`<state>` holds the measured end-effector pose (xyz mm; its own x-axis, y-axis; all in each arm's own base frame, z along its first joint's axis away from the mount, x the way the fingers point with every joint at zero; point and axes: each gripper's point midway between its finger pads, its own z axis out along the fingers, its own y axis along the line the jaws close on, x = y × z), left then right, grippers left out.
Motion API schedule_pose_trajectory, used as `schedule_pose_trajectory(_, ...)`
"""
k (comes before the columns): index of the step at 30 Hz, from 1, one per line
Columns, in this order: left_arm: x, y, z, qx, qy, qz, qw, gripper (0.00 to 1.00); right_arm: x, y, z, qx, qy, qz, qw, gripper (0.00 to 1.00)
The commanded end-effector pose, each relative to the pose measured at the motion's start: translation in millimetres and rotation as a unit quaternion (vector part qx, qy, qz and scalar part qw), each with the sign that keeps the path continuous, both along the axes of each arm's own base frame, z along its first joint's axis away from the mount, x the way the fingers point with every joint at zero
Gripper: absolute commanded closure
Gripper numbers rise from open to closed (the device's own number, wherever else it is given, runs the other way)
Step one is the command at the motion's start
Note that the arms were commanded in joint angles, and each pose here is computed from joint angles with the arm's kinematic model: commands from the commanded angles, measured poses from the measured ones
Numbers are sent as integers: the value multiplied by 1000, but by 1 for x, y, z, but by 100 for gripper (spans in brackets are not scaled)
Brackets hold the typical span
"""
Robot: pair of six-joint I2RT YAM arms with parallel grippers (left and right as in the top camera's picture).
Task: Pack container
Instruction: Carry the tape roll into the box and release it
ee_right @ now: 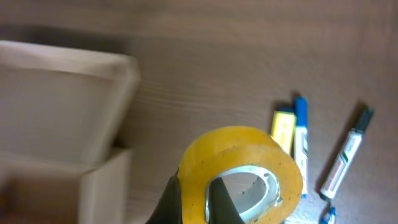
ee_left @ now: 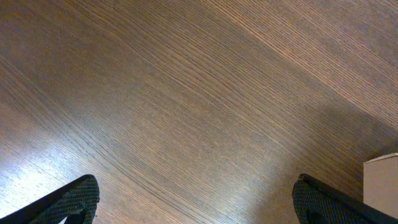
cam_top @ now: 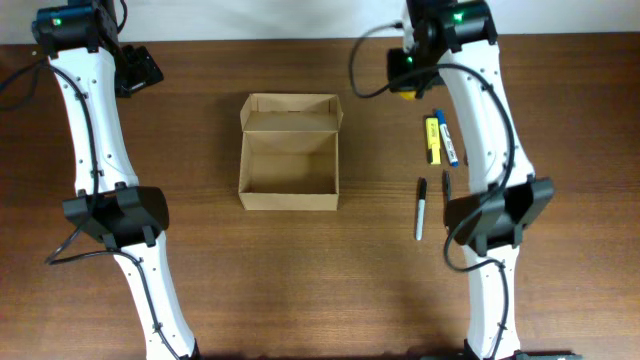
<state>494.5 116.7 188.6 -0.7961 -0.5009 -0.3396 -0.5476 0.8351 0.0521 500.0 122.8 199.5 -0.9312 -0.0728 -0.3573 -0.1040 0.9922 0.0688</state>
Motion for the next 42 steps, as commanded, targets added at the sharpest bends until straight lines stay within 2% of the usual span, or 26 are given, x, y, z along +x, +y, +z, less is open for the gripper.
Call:
schedule_pose_trajectory(1, -1, 3, 2, 6, 0, -3, 1000, 0, -29, 68, 56, 15, -61, 109, 992, 96)
schedule_pose_trajectory(6, -1, 3, 2, 6, 0, -3, 1000, 0, -78, 142, 58, -12, -61, 261, 963, 96)
schedule_pose_trajectory(9, -1, 3, 2, 6, 0, -3, 1000, 0, -98, 178, 48, -24, -57, 311, 948, 96)
schedule_pose_trajectory(13, -1, 3, 2, 6, 0, -3, 1000, 0, -100, 196, 27, -71, -60, 323, 942, 96)
schedule_pose_trajectory(19, -1, 3, 2, 6, 0, -3, 1000, 0, -97, 199, -38, -95, -2, 328, 940, 96)
schedule_pose_trajectory(27, -1, 3, 2, 6, 0, -3, 1000, 0, -111, 198, -122, -88, 72, 345, 932, 96)
schedule_pose_trajectory(33, -1, 3, 2, 6, 0, -3, 1000, 0, -120, 192, -150, -93, 96, 346, 929, 95)
schedule_pose_trajectory(35, -1, 3, 2, 6, 0, -3, 1000, 0, -119, 193, -147, -92, 92, 346, 929, 86)
schedule_pose_trajectory(37, -1, 3, 2, 6, 0, -3, 1000, 0, -117, 195, -136, -89, 83, 346, 930, 65)
schedule_pose_trajectory(38, -1, 3, 2, 6, 0, -3, 1000, 0, -116, 196, -129, -86, 77, 345, 931, 61)
schedule_pose_trajectory(42, -1, 3, 2, 6, 0, -3, 1000, 0, -106, 196, -82, -86, 36, 323, 942, 58)
